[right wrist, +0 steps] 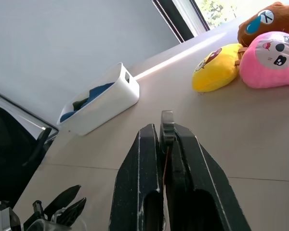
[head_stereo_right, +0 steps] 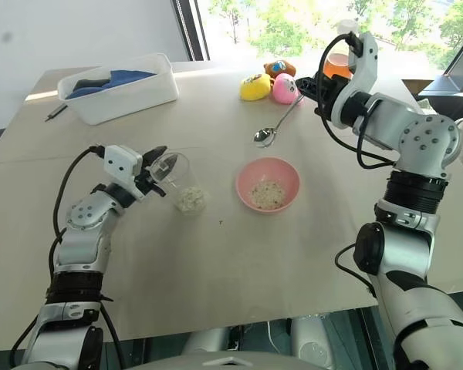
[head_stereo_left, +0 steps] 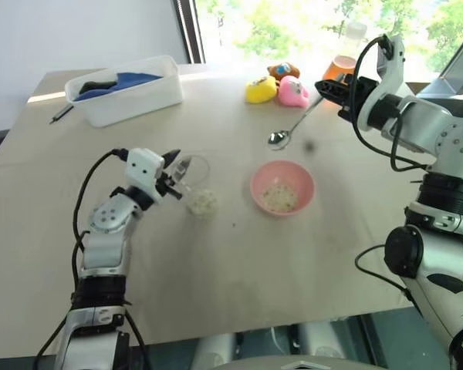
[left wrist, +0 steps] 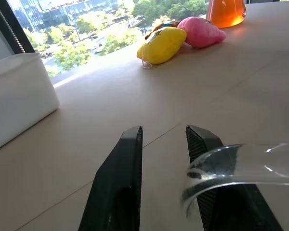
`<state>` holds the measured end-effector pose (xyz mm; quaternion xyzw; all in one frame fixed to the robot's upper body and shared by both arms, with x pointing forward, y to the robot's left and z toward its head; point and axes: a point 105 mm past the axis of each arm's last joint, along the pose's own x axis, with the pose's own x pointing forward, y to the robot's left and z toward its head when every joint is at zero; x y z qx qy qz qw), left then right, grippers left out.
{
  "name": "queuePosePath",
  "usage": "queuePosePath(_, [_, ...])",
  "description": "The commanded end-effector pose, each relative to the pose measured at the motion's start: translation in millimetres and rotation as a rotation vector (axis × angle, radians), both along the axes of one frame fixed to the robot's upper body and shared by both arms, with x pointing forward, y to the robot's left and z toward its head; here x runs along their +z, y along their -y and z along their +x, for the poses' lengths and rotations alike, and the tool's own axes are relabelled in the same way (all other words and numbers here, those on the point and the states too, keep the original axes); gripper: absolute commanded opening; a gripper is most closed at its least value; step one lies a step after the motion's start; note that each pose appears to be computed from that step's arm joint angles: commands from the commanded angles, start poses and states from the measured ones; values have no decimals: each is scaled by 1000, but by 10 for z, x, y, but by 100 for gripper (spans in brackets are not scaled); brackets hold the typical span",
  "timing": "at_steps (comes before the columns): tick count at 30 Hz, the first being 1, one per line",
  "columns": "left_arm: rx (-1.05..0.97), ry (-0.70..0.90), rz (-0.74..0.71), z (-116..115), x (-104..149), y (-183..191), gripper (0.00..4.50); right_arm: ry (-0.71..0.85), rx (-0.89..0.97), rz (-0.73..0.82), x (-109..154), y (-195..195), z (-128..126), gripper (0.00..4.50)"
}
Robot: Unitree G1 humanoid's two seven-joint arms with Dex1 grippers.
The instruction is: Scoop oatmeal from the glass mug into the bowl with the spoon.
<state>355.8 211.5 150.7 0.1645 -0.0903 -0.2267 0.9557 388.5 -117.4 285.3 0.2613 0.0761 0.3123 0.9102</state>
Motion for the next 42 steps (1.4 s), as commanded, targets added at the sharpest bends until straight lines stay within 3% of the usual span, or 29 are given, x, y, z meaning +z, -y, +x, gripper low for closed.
queuePosePath(1, [-16,29,-7,-25,55,33,167,71,-4,24,166,35,-75,0])
queuePosePath(6, [-30,15,-17,-55,16,65,167,70,-7,25,157,38,-82,0])
queuePosePath(9, [-24,15,-36,-60,21,59,97,69,-6,26,152,34,-86,0])
queuePosePath(11, [-17,14,-44,-61,21,54,12,69,-5,26,152,33,-85,0])
queuePosePath(12, [-12,13,-44,-66,18,50,5,69,-4,26,152,30,-86,0])
queuePosePath(23, [27,3,-105,-120,13,105,5,93,64,45,272,-127,-149,0])
queuePosePath(33, [160,69,-143,5,293,125,5,201,312,96,672,-619,-517,0])
queuePosePath(42, [143,76,-165,45,377,301,5,173,330,-19,365,-903,-438,0])
